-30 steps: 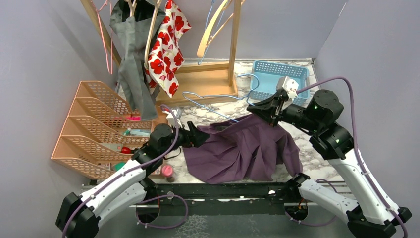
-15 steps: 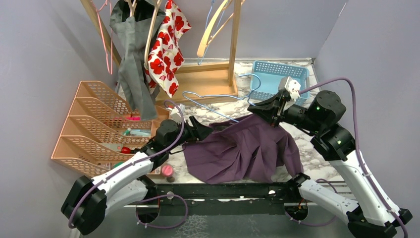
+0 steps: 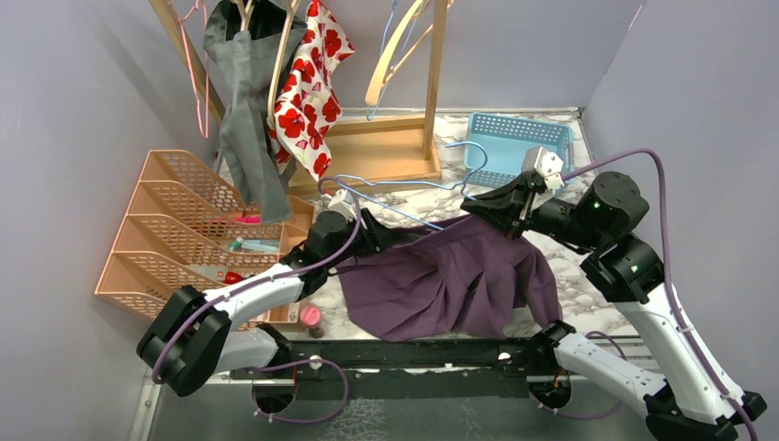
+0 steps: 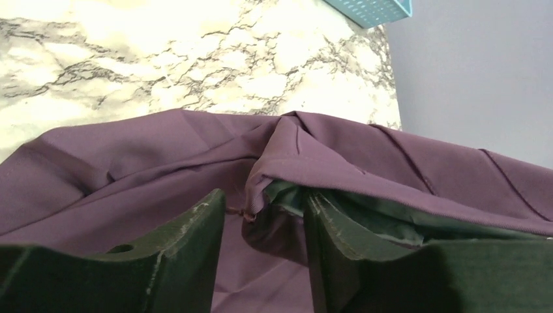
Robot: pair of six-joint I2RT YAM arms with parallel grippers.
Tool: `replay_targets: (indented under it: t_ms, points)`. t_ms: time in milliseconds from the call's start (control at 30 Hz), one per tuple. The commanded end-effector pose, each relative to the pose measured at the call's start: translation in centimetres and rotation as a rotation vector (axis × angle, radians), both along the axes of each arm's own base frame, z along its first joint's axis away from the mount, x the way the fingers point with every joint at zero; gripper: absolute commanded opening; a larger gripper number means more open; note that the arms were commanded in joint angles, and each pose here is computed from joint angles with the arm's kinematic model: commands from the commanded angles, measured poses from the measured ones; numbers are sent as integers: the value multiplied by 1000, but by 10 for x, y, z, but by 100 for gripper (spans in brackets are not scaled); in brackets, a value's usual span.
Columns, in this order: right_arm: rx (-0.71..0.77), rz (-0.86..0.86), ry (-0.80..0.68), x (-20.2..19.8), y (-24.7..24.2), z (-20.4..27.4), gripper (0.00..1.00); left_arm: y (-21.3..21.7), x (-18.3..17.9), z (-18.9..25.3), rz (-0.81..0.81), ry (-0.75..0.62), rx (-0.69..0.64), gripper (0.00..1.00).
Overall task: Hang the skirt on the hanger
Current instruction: Hang the skirt on the hanger.
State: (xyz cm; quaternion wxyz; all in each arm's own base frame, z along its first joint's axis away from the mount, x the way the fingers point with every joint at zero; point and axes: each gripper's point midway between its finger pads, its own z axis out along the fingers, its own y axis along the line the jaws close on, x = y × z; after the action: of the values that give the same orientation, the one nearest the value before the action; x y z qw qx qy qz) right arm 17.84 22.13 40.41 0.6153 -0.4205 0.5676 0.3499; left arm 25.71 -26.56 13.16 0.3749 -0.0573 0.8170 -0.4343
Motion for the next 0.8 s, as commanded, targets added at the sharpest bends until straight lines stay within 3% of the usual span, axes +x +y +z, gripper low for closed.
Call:
replay_targets:
  t_ms: [0,67,167,333,767]
  points:
    - [72,20,-98,-12,-4,37,1,-11,12,33,-16,-97,-68,45]
    - [69,16,-97,-12,-5,36,1,-13,12,35,-26,-106,-73,31]
    - [61,5,-93,-12,-7,33,1,-12,12,37,-34,-128,-59,0]
    - [20,-11,-80,-14,-12,22,1,14,22,49,24,-168,-20,0]
    - [-207,-12,8,-4,-17,-41,1,78,40,143,60,-218,324,0]
